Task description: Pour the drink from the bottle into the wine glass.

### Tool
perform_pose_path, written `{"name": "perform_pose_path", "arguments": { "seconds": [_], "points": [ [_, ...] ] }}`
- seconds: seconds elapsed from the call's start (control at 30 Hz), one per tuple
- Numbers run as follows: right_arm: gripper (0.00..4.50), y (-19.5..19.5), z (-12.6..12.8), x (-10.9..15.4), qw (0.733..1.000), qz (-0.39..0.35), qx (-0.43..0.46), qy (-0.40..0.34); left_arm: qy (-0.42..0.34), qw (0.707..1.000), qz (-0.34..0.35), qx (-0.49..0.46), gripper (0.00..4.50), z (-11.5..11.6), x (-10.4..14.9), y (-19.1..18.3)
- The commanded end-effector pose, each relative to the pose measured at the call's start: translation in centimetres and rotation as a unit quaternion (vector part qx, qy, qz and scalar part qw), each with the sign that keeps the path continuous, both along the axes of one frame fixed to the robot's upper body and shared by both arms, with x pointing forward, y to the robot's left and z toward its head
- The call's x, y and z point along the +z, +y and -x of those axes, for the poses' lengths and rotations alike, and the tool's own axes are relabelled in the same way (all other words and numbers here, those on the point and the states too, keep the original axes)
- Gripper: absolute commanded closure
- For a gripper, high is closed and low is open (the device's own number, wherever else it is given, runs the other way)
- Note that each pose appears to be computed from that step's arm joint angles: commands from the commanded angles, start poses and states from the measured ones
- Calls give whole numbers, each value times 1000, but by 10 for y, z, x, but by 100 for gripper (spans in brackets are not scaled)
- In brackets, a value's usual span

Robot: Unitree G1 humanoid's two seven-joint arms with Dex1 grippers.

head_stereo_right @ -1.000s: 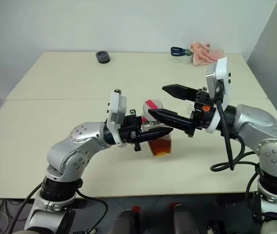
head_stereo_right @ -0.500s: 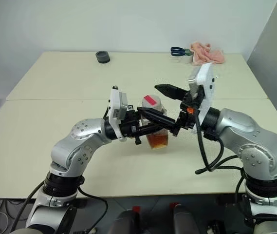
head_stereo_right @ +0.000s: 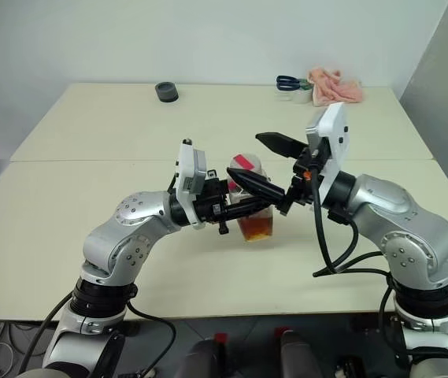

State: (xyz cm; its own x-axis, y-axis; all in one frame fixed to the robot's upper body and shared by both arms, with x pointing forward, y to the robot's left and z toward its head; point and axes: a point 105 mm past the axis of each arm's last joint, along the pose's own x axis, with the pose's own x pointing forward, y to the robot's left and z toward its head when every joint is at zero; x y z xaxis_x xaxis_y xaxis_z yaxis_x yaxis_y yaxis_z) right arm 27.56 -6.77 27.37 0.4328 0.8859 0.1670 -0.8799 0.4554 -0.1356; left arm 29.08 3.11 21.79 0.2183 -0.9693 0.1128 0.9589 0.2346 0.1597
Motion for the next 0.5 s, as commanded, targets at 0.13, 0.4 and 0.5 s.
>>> {"name": "perform_pose_path", "arguments": {
  "seconds": [0.13, 0.4, 0.5],
  "points": [
    [2, -15, 7, 8, 1000, -1, -13, -14, -31, 999, 14, -16, 277, 6, 14, -5],
    [2, -22, 9, 7, 1000, 10, -20, -11, -33, 999, 12, -18, 277, 5, 14, -5],
    [2, -22, 10, 7, 1000, 9, -18, -11, -33, 999, 12, -17, 277, 5, 14, -4]
  ]
}}
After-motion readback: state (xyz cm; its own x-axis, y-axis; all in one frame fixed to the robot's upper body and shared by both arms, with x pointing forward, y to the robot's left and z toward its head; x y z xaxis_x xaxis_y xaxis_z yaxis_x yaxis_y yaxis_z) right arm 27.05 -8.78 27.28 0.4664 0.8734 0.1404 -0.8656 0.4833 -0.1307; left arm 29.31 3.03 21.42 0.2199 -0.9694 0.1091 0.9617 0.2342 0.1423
